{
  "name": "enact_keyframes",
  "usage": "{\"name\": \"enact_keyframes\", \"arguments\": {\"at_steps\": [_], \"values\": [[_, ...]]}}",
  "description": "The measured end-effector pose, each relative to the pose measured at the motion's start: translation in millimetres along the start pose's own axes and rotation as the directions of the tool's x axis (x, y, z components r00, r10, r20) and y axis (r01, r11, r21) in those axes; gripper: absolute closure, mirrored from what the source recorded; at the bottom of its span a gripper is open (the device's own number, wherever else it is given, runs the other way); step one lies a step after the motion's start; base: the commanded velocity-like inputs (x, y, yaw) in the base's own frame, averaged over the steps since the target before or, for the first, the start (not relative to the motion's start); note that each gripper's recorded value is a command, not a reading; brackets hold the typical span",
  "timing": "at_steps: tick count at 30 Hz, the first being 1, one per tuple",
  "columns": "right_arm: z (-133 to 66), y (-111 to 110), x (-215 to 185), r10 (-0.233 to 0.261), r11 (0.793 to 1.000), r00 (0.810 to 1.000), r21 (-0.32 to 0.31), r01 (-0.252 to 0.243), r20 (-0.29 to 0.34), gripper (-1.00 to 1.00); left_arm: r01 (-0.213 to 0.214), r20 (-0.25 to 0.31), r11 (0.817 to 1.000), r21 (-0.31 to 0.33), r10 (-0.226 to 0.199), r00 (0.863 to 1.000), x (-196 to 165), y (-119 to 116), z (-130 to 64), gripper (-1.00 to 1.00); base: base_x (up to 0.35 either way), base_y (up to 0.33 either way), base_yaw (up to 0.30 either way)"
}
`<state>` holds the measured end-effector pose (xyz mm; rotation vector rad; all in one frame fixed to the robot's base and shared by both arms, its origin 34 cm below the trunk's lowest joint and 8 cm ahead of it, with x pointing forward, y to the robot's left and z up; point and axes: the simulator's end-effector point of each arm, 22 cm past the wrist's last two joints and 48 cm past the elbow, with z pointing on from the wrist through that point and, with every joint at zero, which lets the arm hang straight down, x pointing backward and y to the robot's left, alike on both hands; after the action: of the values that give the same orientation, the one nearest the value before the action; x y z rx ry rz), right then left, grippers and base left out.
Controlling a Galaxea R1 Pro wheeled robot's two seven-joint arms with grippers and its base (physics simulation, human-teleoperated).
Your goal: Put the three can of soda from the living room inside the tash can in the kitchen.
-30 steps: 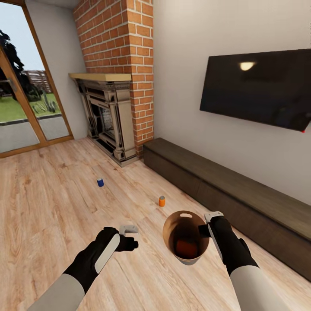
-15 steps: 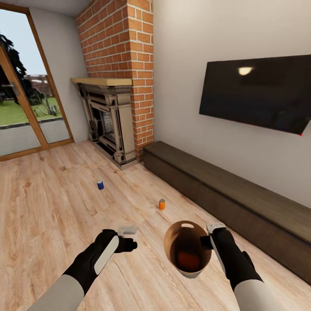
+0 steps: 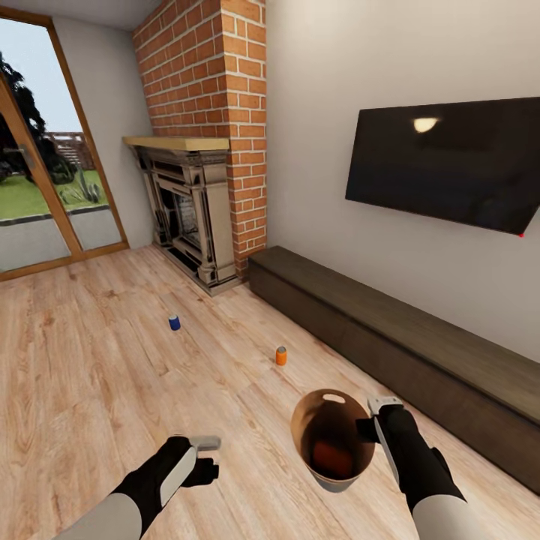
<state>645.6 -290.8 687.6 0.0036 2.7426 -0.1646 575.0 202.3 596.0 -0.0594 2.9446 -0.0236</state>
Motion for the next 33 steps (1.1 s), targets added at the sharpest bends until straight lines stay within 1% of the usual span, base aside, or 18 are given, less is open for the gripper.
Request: {"name": "enact_keyframes", "arguments": {"at_steps": [3,5,6,9,15,19,23,25,27,30,31,33], "values": [[3.5,-1,7,0.0,1.0,1.0,0.0,0.0,-0.012,1.0,0.003,0.004,1.0,-0.004,-0.003,1.0,1,2,1.5,-1.0,0.0,0.0,0.0],[13.3,0,20,-0.004,1.0,1.0,-0.003,0.004,-0.031,1.0,0.004,0.007,1.0,-0.006,-0.004,1.0,1,2,2.0,-1.0,0.0,0.0,0.0],[19.1,0,25,-0.002,1.0,1.0,-0.005,0.002,-0.028,1.0,0.004,0.009,1.0,-0.006,-0.004,1.0,1,2,2.2,-1.0,0.0,0.0,0.0],[26.7,-2,32,0.006,1.0,1.0,-0.003,-0.006,-0.02,1.0,0.005,0.01,1.0,-0.007,-0.005,1.0,0,2,2.4,-1.0,0.0,0.0,0.0],[31.8,-4,37,0.017,1.0,1.0,-0.004,-0.017,-0.017,1.0,0.008,0.018,1.0,-0.007,-0.008,1.0,-1,3,2.5,-1.0,0.0,0.0,0.0],[40.6,-4,58,0.017,1.0,0.998,-0.009,-0.017,-0.059,1.0,0.015,0.046,1.0,-0.007,-0.015,0.999,-7,3,2.3,-1.0,0.0,0.0,0.0],[46.4,-9,73,0.007,1.0,0.996,-0.002,-0.007,-0.089,1.0,0.02,0.046,1.0,-0.013,-0.019,0.999,-5,6,4.8,-1.0,0.0,0.0,0.0],[48.2,-9,78,0.018,1.0,0.995,-0.006,-0.018,-0.098,1.0,0.022,0.045,1.0,-0.017,-0.021,0.999,-3,7,5.9,-1.0,0.0,0.0,0.0],[53.6,-13,89,0.063,0.998,0.992,-0.011,-0.065,-0.108,1.0,0.025,0.041,0.999,-0.02,-0.024,0.999,0,9,7.8,-1.0,0.0,0.0,0.0],[57.6,-17,92,0.096,0.995,0.991,-0.011,-0.097,-0.09,1.0,0.027,0.04,0.999,-0.022,-0.026,0.999,1,10,8.4,-1.0,0.0,0.0,0.0],[60.4,-18,95,0.113,0.993,0.991,-0.015,-0.115,-0.077,1.0,0.028,0.04,0.999,-0.023,-0.027,0.999,1,10,8.6,-1.0,0.0,0.0,0.0],[62.9,-19,99,0.119,0.993,0.991,-0.015,-0.121,-0.066,1.0,0.029,0.04,0.999,-0.022,-0.028,0.999,2,10,8.8,-1.0,0.0,0.0,0.0]]}}
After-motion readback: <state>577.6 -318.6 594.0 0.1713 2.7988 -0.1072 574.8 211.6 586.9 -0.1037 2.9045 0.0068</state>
